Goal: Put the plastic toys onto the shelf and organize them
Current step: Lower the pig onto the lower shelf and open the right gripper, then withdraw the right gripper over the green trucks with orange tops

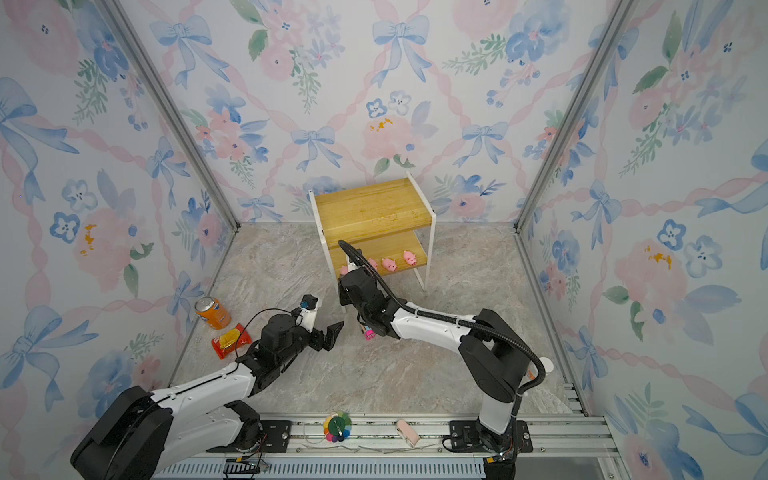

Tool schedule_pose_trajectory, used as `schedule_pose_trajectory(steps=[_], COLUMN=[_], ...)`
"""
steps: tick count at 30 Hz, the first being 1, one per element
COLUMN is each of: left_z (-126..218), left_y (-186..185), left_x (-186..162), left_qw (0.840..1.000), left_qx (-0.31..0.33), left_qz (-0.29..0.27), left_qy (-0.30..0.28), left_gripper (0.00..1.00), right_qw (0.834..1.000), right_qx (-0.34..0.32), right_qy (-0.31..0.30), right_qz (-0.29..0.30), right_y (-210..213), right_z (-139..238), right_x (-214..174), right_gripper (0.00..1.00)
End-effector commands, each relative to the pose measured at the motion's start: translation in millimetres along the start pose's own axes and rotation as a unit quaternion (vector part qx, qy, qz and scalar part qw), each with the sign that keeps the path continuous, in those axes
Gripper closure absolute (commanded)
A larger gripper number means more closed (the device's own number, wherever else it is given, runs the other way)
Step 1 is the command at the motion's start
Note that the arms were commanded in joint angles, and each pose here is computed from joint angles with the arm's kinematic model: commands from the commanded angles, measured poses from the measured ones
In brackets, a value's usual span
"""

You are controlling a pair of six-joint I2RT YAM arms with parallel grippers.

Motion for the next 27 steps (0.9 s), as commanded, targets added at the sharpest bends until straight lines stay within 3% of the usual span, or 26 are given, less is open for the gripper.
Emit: schedule_pose_trajectory(steps=[1, 11, 17, 27], left_z=[2.3, 1.7, 1.7, 0.9], left_y=[1.0, 0.8, 0.9, 0.1], left_x=[0.1, -0.1, -0.8, -0.4], left_qw=[1.000, 1.000, 1.000, 1.000], left_qx=[0.000, -0.001, 0.000, -0.004], left_qz=[0.003, 0.003, 0.002, 0.003], left_qy=[-0.006, -0.005, -0.004, -0.003], left_gripper=[0.02, 0.02, 0.02, 0.02], right_qw=[1.000, 0.999, 0.997, 0.986], right_qx=[-0.015, -0.022, -0.016, 0.072], right_qy=[0.012, 0.022, 0.050, 0.111], right_qz=[0.015, 0.029, 0.048, 0.099], right_y=[-3.3, -11.5, -18.1, -41.6], right_z=[1.8, 24.5, 36.2, 95.4], right_x=[-11.4, -10.7, -21.0, -37.8], right_gripper=[0.50, 0.35, 0.32, 0.30])
Point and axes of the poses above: each gripper's point midway between its finger pads, its own z axis back along the fingers, its own y axis along the line the jaws close on, x = y × z, the point moved 7 cm from there along z, back along the fingers, and after that the axes turned 8 degrees about -z, right-handed, at the moved point
